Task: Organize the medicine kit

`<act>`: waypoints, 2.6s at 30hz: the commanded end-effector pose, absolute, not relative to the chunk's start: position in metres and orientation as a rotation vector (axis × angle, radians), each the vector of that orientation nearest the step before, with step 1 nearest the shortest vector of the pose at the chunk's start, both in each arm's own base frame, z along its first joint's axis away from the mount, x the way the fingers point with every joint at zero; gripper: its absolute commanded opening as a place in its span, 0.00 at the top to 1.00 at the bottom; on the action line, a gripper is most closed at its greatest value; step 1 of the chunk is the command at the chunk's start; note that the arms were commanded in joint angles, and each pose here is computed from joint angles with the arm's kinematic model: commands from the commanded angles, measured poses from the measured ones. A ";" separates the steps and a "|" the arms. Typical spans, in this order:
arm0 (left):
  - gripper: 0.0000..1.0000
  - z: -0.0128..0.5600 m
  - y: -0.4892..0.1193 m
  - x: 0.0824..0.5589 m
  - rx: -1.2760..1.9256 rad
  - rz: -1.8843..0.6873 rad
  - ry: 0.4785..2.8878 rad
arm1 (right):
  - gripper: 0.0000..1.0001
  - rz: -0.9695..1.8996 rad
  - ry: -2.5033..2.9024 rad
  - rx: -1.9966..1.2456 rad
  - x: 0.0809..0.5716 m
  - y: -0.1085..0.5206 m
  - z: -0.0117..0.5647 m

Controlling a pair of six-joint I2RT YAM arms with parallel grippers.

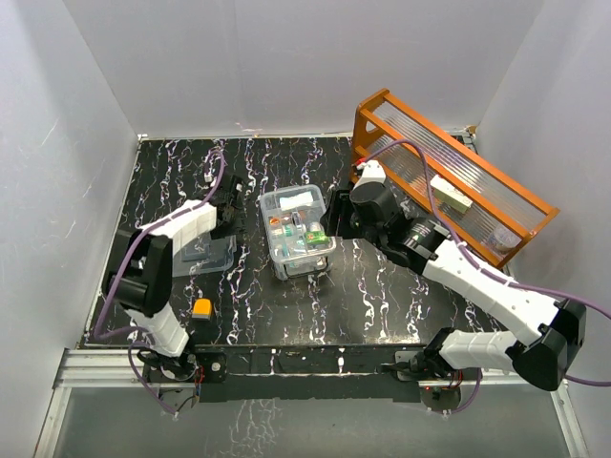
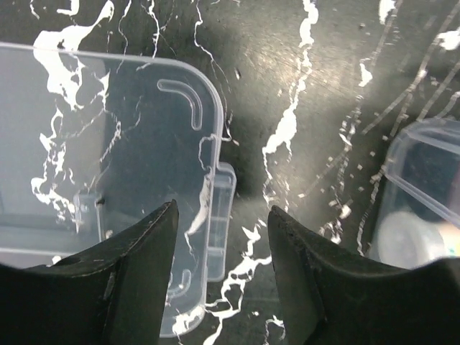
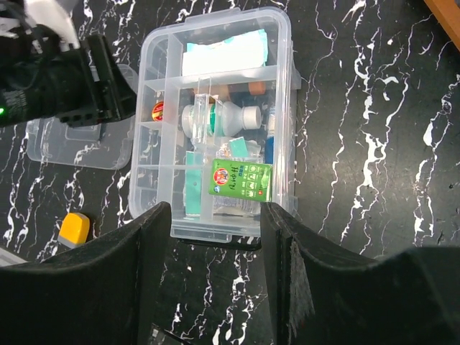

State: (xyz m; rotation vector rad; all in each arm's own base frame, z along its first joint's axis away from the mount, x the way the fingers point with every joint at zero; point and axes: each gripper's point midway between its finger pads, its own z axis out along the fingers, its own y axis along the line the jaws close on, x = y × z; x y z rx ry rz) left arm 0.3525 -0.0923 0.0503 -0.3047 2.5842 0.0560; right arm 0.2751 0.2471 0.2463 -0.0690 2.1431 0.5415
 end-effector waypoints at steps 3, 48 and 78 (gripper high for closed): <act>0.57 0.043 -0.085 0.363 -0.266 0.091 2.660 | 0.50 0.616 2.043 -0.046 0.275 0.247 0.271; 0.93 0.230 -0.104 0.310 -0.497 -0.545 1.986 | 0.32 1.009 1.775 -0.540 0.226 0.384 0.289; 0.91 0.258 -0.109 0.268 -0.525 -0.693 1.963 | 0.43 1.114 1.696 -0.588 0.215 0.486 0.247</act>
